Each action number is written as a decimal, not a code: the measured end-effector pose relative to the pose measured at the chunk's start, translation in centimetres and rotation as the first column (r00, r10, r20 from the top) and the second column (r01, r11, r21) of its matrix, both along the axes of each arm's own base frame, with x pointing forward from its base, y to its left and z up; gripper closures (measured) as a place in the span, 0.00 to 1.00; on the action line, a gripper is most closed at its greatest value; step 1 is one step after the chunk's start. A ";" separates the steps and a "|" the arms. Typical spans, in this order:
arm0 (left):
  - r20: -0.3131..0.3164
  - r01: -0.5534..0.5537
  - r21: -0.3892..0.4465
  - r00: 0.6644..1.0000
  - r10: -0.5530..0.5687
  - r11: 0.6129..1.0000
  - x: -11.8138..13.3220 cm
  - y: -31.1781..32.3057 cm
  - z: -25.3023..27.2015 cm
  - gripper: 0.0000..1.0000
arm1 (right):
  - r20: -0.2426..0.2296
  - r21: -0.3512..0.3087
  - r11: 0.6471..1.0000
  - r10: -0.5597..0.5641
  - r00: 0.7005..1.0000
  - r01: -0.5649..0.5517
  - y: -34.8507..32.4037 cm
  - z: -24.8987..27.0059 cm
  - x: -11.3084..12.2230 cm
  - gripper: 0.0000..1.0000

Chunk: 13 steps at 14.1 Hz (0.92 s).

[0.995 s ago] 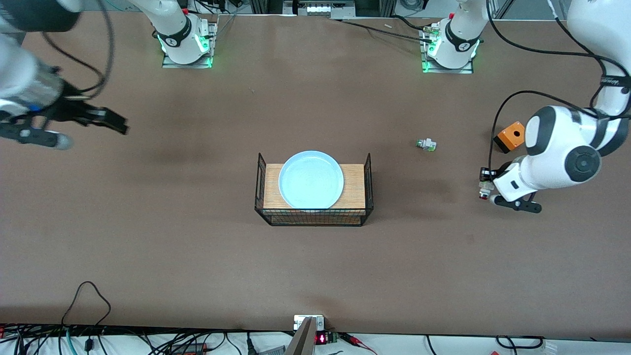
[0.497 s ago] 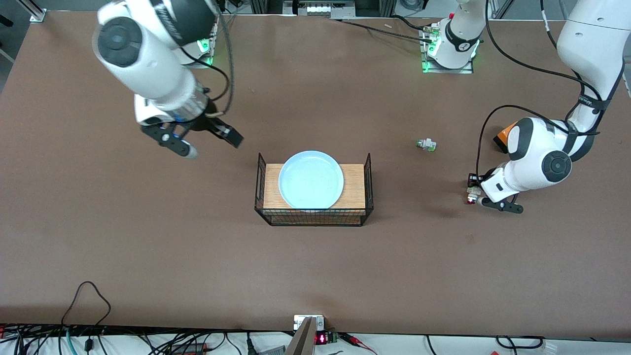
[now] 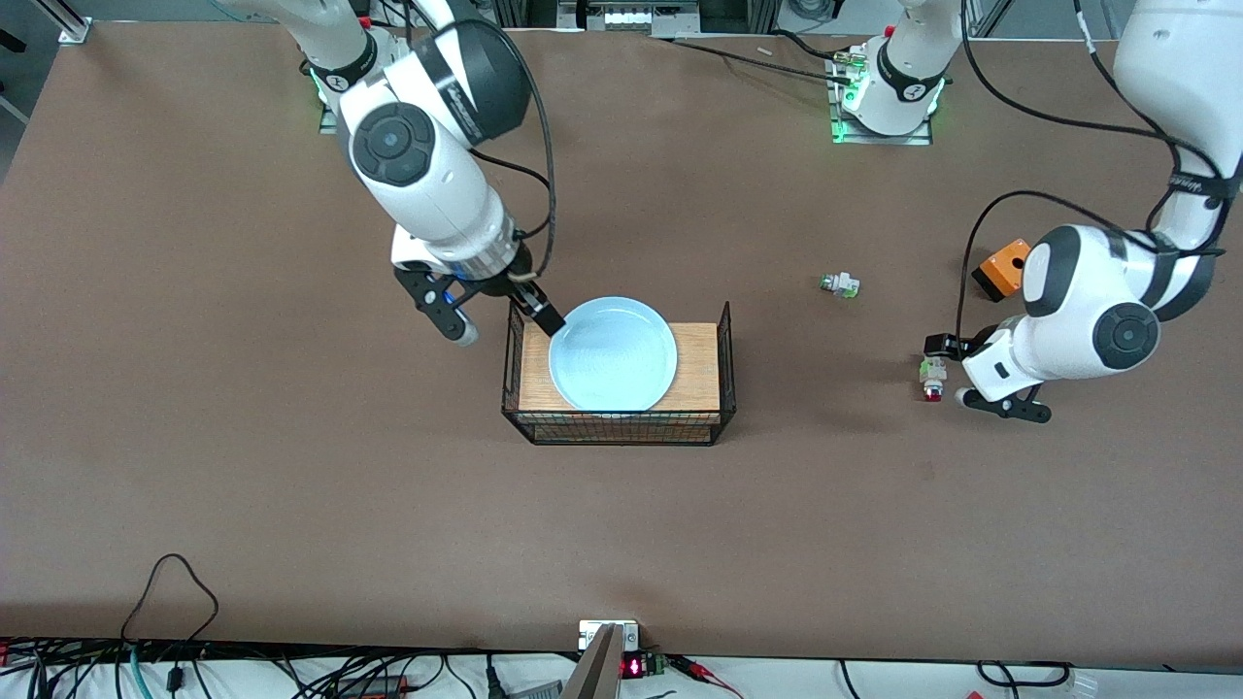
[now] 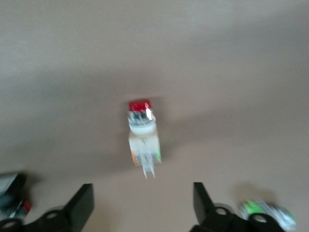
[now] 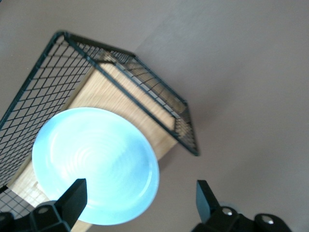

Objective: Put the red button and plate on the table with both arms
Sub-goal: 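Lower the button onto the table while the right gripper reaches the plate, then grip the plate rim with the right gripper while the left gripper withdraws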

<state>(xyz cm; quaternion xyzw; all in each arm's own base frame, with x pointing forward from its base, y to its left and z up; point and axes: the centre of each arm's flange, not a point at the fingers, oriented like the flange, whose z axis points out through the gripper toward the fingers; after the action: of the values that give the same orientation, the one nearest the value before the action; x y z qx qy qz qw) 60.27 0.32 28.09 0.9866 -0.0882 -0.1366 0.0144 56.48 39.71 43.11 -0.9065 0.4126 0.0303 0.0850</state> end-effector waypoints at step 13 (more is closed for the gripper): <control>0.237 -0.220 0.010 0.948 0.211 0.975 0.0 -6.7 29.0 0.00 | -0.062 -0.053 0.998 0.014 0.998 -0.018 3.3 -9.3 -0.6 0.47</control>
<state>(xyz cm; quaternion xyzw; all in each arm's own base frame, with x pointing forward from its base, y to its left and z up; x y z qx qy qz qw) 60.31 -6.40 57.08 0.9996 0.0215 -0.0184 0.0007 55.92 42.98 33.81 -0.9103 0.4084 0.0479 0.0474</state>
